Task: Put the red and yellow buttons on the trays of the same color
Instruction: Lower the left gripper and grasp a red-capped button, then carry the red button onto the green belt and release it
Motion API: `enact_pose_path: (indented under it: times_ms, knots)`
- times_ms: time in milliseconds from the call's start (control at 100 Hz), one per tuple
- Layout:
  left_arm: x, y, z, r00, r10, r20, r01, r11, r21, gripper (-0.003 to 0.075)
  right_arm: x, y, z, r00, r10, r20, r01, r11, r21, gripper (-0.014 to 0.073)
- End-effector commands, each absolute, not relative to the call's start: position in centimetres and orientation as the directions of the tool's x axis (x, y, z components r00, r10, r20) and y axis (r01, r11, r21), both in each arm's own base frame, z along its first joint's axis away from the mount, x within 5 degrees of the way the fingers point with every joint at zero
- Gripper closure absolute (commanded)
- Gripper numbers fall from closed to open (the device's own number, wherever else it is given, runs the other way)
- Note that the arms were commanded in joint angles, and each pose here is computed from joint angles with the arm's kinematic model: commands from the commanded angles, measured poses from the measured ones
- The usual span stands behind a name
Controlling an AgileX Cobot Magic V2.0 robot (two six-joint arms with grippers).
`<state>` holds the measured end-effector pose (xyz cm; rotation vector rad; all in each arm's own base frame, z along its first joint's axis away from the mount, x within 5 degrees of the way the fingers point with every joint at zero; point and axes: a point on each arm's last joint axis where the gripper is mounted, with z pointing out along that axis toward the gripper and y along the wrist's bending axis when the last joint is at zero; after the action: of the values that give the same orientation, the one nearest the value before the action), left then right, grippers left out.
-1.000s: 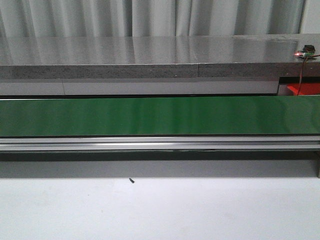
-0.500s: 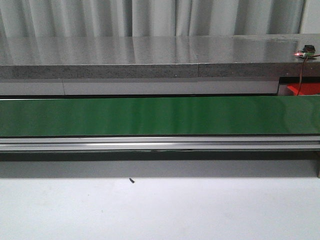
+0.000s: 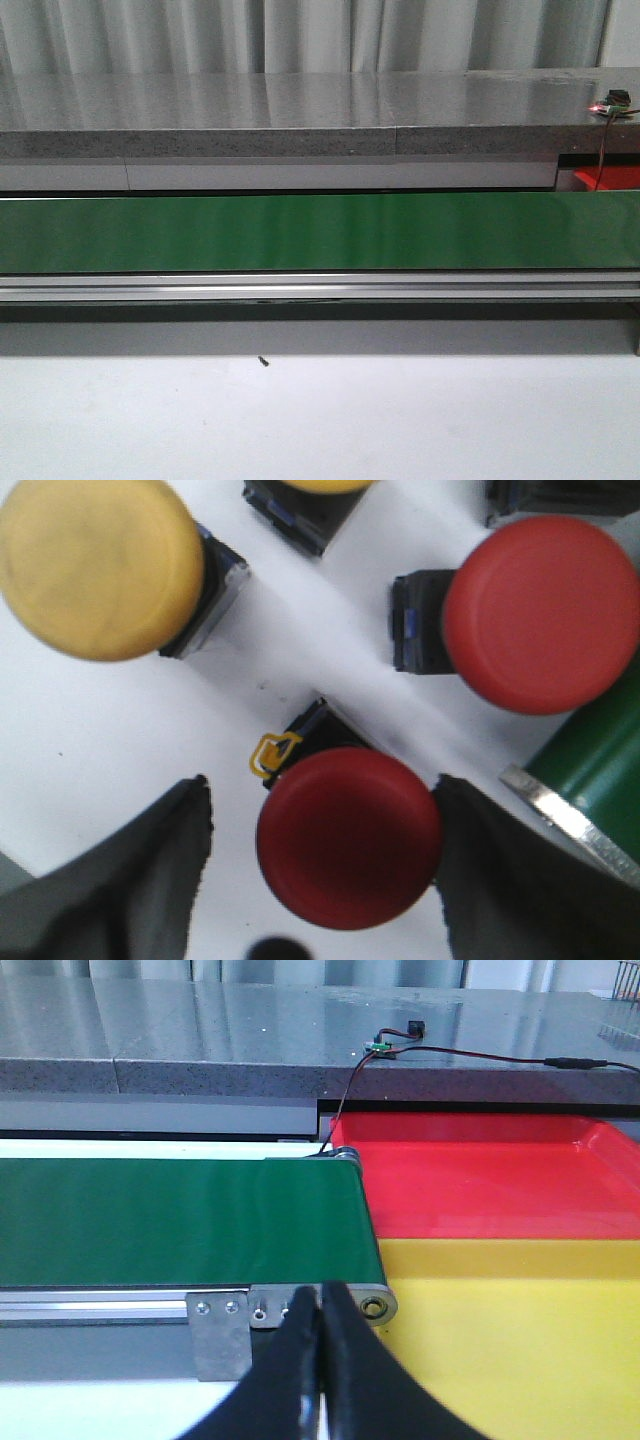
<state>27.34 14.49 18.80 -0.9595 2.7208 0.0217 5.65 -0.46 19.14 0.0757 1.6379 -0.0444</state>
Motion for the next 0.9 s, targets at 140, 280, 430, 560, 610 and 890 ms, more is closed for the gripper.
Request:
enact_pose_path:
  times_ms: [140,280,430,560,610,890]
  knots:
    - [27.9,14.8,20.7,-0.709,-0.618,-0.338,-0.626,0.773,-0.100,0.0586,5.4,-0.4,20.5,0.040,0.006,-0.999,0.068,0.998,0.009,0.0662]
    - [27.6,14.7,21.8,-0.701,-0.614,-0.364,-0.624,0.775,-0.105,0.0606,5.4,-0.4,20.5,0.040,0.006,-0.999,0.068,0.998,0.009,0.0662]
    - [26.5,14.0,24.7,-0.678,-0.598,-0.428,-0.614,0.780,-0.117,0.0606,5.4,-0.4,20.5,0.040,0.006,-0.999,0.068,0.998,0.009,0.0662]
    - [25.9,13.2,27.3,-0.663,-0.572,-0.483,-0.593,0.795,-0.126,0.0606,5.4,-0.4,20.5,0.040,0.006,-0.999,0.068,0.998,0.009,0.0662]
    - [25.9,13.0,28.5,-0.661,-0.561,-0.498,-0.584,0.802,-0.129,0.0606,5.4,-0.4,20.5,0.040,0.006,-0.999,0.068,0.998,0.009,0.0662]
    - [28.8,10.3,33.2,-0.698,-0.448,-0.558,-0.459,0.879,-0.131,0.0606,5.4,-0.4,20.5,0.040,0.006,-0.999,0.068,0.998,0.009,0.0662]
